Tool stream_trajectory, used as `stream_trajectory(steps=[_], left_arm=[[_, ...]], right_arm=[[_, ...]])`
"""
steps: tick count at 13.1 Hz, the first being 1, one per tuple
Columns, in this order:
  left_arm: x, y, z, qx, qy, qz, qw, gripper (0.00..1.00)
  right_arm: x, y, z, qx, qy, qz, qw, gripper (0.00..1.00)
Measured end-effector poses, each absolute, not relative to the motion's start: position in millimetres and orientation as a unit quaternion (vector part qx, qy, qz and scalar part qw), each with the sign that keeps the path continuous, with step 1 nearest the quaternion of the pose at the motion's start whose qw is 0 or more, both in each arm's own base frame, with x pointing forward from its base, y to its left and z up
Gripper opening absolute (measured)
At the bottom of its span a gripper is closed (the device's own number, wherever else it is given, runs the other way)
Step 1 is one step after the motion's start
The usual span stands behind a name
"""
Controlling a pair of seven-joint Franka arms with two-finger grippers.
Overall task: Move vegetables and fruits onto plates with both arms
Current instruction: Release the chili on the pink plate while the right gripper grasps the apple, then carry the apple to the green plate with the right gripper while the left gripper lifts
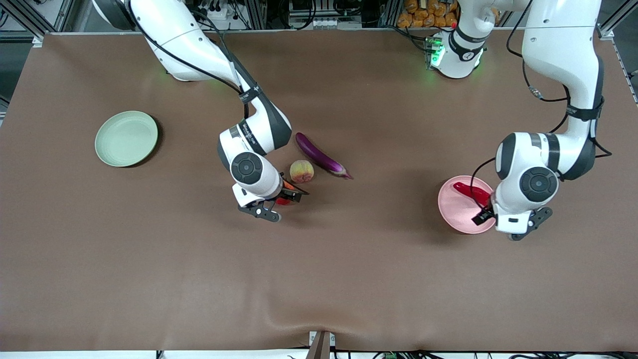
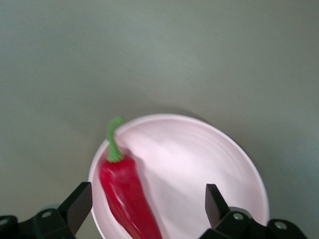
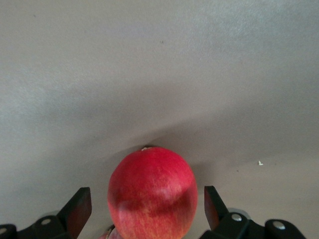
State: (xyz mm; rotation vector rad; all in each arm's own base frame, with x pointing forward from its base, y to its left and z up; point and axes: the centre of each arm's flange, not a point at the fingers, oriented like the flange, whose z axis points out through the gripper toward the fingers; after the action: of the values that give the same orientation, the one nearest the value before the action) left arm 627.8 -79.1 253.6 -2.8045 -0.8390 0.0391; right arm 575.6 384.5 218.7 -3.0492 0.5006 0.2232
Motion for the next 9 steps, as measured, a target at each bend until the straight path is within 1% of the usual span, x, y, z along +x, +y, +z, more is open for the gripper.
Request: stream_trajectory(steps=[2,3,4,5,7,9], left_arm=[[621,-133,257,-0.961,-0.257,0.009,0.105,1.00],[618,-159,261,-0.963,-0.252,0.004,0.100,1.00],[616,-181,266,-0.963,-0.252,-0.001,0.092,1.00],[616,-197,271,-0.963,-0.255,-0.004,0.083,1.00],[629,-211,278,-0.963,-0.261,-0.017,0.071,1.00],[656,-215,279,-0.962,-0.264,-0.037,0.063,1.00]], right_arm=[[566,387,208,-0.986,0.148,0.073,0.005,1.00],[564,387,204,-0.987,0.145,0.072,-0.003,0.94],[564,387,204,-0.986,0.154,0.069,-0.007,0.93],[566,386,206,-0.983,0.171,0.066,-0.008,0.84],[571,380,208,-0.981,0.183,0.061,-0.013,0.82],[581,363,216,-0.978,0.194,0.074,-0.030,0.82]])
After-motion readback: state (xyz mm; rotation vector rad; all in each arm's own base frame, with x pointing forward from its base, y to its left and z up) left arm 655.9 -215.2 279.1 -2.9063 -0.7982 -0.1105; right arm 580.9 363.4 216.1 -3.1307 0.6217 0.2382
